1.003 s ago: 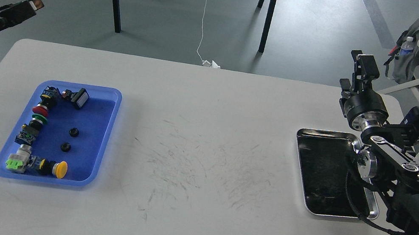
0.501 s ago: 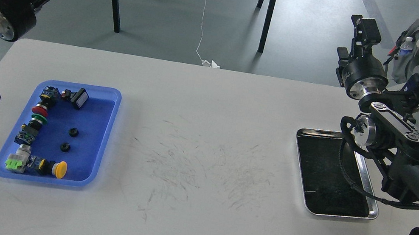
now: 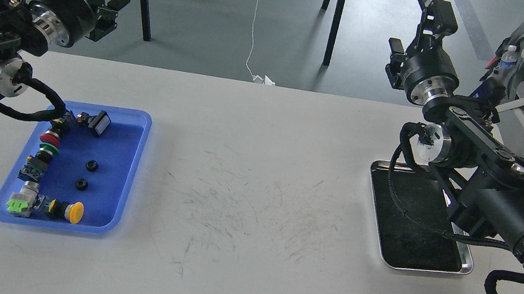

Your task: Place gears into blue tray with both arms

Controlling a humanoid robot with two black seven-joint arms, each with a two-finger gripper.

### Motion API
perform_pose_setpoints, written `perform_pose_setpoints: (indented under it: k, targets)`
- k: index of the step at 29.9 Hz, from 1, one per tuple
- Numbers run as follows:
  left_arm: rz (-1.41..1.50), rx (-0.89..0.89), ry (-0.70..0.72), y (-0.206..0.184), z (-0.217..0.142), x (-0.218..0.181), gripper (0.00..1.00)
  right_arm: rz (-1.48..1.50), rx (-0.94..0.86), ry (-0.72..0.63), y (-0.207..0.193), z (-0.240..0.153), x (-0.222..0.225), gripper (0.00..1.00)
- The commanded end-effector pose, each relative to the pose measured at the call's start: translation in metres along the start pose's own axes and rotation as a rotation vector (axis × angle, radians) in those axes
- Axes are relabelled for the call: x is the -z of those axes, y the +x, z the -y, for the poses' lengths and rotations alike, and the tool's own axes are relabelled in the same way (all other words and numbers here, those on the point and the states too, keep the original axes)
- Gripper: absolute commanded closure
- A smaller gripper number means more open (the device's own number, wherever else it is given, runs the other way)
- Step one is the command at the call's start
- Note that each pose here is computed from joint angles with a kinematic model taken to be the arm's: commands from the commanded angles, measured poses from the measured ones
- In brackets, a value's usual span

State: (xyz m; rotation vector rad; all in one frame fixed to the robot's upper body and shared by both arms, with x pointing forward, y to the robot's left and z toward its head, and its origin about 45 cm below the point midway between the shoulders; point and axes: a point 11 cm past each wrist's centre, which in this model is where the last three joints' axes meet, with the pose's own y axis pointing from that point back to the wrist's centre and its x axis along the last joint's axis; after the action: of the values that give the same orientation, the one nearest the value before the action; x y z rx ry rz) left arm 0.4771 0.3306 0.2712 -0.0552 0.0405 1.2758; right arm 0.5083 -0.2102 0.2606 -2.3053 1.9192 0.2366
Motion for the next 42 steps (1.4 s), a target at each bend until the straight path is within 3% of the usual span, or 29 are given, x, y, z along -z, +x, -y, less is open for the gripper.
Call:
perform_pose_setpoints:
  k: [1, 8, 14, 25, 32, 42]
  targets:
    - [-0.066, 0.020, -0.008, -0.011, 0.003, 0.009, 0.02, 0.151, -0.004, -0.027, -0.001, 0.001, -0.001, 0.01]
    - [-0.097, 0.012, -0.024, -0.007, 0.007, 0.006, 0.02, 0.247, -0.015, -0.059, 0.004, -0.002, -0.010, 0.01]
    - [-0.197, 0.027, -0.041, -0.028, 0.017, 0.016, 0.02, 0.294, 0.003, -0.087, 0.001, -0.004, -0.017, 0.01]
    - [-0.241, -0.011, -0.108, -0.007, 0.018, -0.002, 0.02, 0.289, 0.013, -0.111, -0.001, -0.004, -0.021, 0.01]
    - [-0.303, 0.025, -0.049, -0.021, 0.016, 0.023, 0.02, 0.296, 0.031, -0.107, -0.009, -0.001, -0.019, 0.01]
    - [-0.284, -0.033, -0.045, -0.015, 0.015, 0.027, 0.02, 0.298, 0.032, -0.104, -0.014, 0.000, -0.019, 0.01]
